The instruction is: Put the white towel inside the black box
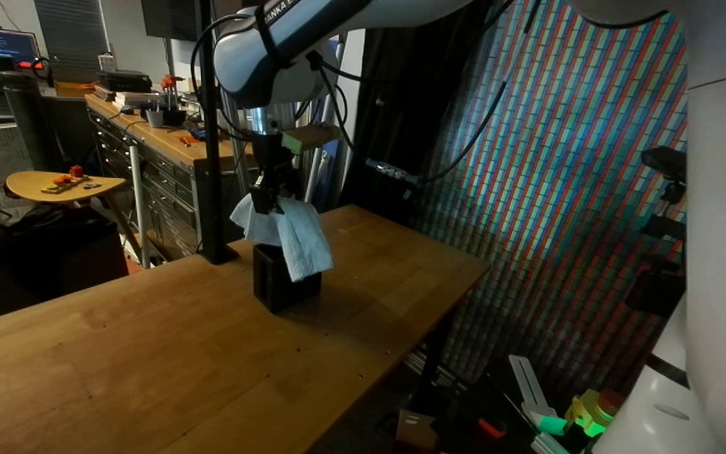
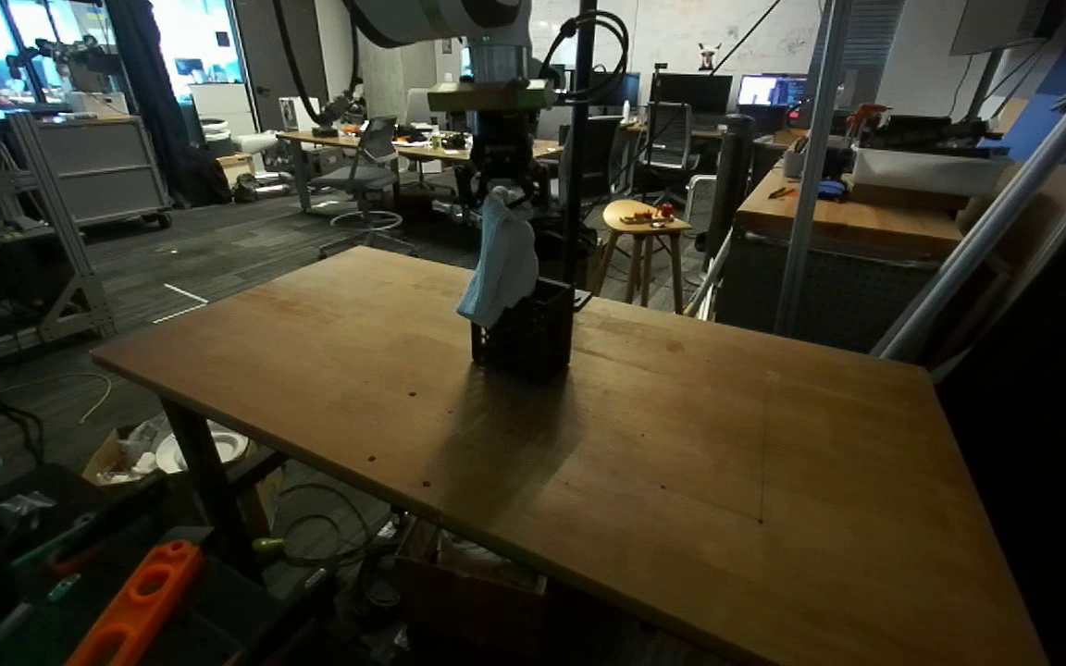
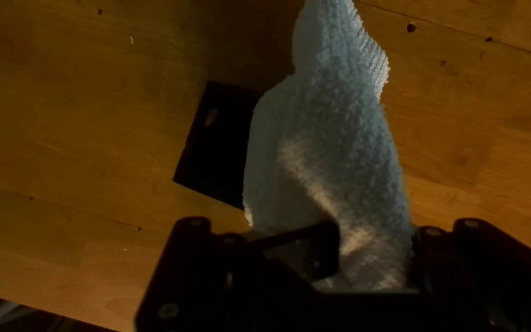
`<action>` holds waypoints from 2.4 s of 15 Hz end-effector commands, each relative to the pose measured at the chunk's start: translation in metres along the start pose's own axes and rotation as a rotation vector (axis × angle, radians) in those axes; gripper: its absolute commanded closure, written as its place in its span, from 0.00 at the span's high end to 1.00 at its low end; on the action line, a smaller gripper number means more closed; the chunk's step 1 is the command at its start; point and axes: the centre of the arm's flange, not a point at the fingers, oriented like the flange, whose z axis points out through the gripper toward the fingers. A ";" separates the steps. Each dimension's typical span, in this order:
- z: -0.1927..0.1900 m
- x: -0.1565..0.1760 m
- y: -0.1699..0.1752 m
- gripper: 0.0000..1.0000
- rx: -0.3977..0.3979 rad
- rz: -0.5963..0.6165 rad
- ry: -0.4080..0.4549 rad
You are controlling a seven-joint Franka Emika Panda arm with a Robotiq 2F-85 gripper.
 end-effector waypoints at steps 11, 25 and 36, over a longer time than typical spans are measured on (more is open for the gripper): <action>0.091 -0.038 -0.017 0.00 0.176 0.132 0.059; 0.073 -0.024 0.005 0.00 0.142 0.117 0.105; 0.065 -0.012 0.026 0.00 0.134 0.082 0.123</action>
